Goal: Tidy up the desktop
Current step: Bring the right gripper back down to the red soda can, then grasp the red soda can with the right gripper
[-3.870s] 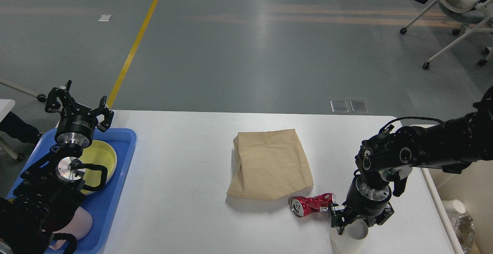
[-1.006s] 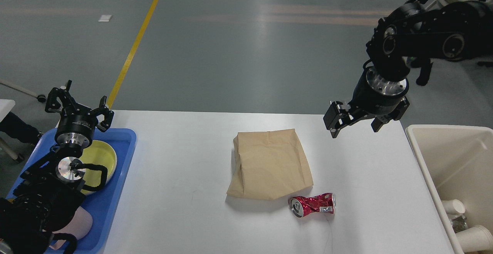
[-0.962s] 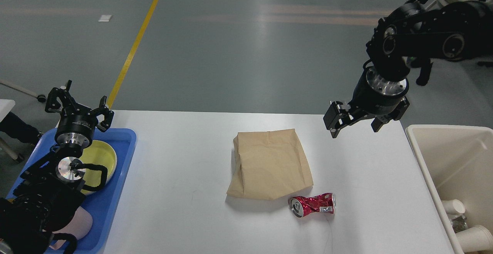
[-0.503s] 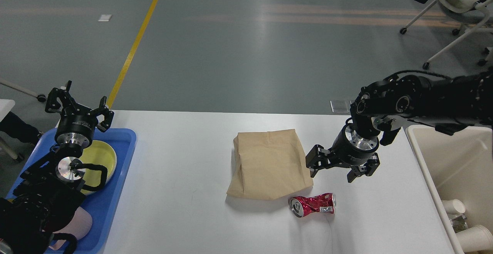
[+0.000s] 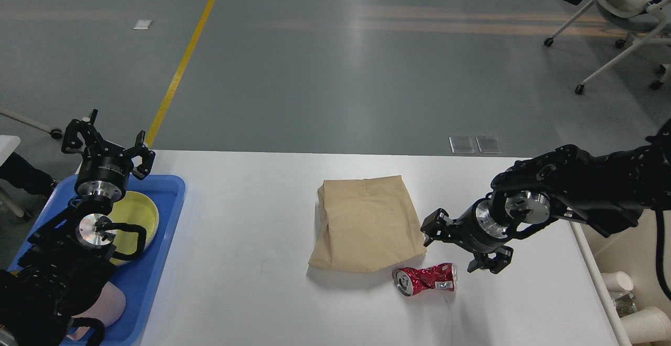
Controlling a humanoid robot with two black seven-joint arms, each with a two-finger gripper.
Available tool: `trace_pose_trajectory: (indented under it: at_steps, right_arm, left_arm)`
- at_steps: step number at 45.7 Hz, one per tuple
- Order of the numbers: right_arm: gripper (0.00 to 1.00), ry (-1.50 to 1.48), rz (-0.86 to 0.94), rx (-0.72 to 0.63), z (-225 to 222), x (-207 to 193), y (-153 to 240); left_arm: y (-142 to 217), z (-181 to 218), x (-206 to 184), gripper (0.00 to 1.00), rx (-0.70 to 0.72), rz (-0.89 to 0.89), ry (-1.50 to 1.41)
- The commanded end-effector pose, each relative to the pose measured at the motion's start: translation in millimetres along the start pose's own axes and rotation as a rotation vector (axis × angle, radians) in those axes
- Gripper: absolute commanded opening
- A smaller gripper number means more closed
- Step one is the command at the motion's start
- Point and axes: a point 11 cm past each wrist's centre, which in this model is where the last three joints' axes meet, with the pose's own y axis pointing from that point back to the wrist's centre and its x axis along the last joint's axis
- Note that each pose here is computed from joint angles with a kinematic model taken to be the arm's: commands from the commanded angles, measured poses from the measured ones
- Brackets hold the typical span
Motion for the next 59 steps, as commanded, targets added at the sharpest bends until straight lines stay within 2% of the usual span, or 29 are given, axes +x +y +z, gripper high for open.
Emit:
trace_pose_trajectory:
  at_steps: [1,18,28,36,40,47,55,59]
  right_arm:
    - [1.00,-0.067,-0.028,0.010,5.3,-6.9,-8.9]
    - [1.00,-0.266,-0.010,0.092,6.6,-18.6,-33.4]
    - [1.00,-0.324,-0.013,0.091,13.8,-31.0,-50.7]
    - [0.99,-0.343,0.021,0.091,16.4,-25.5,-54.6]
    - [0.95,-0.341,0.044,0.089,17.8,-20.7,-55.2]
    - [0.72,-0.337,0.050,0.084,19.2,-21.3,-57.1]
    - [0.69,-0.342,0.069,0.079,20.8,-20.7,-59.8]
    - [0.52,-0.342,0.074,0.080,20.1,-19.2,-59.1]
  left_arm:
    - [0.1,0.1,0.4,0.96,0.000,0.001,-0.001]
    - [0.0,0.0,0.0,0.96,0.000,0.000,0.000]
    - [0.0,0.0,0.0,0.96,0.000,0.000,0.000]
    - [0.0,0.0,0.0,0.96,0.000,0.000,0.000]
    - [0.0,0.0,0.0,0.96,0.000,0.000,0.000]
    - [0.0,0.0,0.0,0.96,0.000,0.000,0.000]
    - [0.0,0.0,0.0,0.96,0.000,0.000,0.000]
    - [0.0,0.0,0.0,0.96,0.000,0.000,0.000]
